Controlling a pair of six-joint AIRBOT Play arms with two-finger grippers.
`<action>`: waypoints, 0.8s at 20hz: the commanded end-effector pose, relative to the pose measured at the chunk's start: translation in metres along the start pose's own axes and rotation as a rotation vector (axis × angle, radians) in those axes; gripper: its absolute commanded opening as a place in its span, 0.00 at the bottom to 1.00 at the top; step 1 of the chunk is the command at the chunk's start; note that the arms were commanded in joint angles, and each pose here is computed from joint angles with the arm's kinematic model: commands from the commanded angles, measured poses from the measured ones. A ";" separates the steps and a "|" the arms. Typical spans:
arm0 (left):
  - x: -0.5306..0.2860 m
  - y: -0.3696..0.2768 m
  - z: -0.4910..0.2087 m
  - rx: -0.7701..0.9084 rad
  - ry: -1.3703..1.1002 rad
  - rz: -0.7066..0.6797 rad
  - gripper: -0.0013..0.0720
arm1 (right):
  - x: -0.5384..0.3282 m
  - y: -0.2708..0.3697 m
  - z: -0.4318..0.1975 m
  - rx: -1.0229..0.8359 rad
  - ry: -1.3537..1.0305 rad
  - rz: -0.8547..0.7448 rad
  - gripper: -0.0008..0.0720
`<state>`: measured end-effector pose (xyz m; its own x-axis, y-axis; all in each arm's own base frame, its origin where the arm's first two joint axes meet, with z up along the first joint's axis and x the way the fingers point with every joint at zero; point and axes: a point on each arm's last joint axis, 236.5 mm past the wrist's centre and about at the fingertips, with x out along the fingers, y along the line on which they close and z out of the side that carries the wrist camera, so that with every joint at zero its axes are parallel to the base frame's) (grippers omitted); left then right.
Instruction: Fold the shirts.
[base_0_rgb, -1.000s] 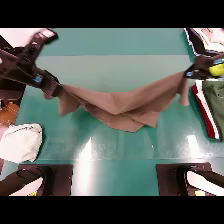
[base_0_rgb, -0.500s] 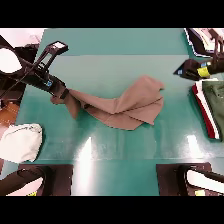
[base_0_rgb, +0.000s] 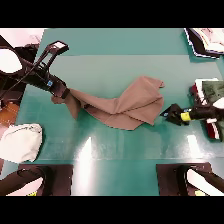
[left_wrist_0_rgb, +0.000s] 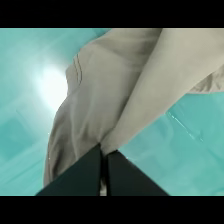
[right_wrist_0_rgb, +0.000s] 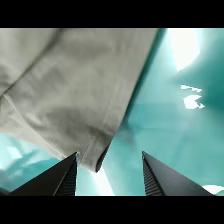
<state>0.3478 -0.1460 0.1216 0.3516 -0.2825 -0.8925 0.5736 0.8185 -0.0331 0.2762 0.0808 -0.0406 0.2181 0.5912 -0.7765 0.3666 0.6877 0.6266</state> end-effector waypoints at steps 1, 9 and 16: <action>0.000 -0.004 0.002 -0.007 -0.008 -0.017 0.06 | 0.023 0.000 -0.021 0.116 0.003 0.097 0.63; 0.000 -0.005 0.000 -0.008 0.001 -0.024 0.06 | 0.047 0.017 -0.028 0.038 -0.017 0.076 0.60; 0.000 -0.006 -0.002 -0.008 0.010 -0.028 0.06 | 0.051 0.025 -0.028 0.015 -0.026 0.087 0.06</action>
<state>0.3438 -0.1506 0.1215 0.3346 -0.3020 -0.8927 0.5767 0.8148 -0.0595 0.2684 0.1358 -0.0638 0.2626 0.6384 -0.7235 0.3755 0.6231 0.6861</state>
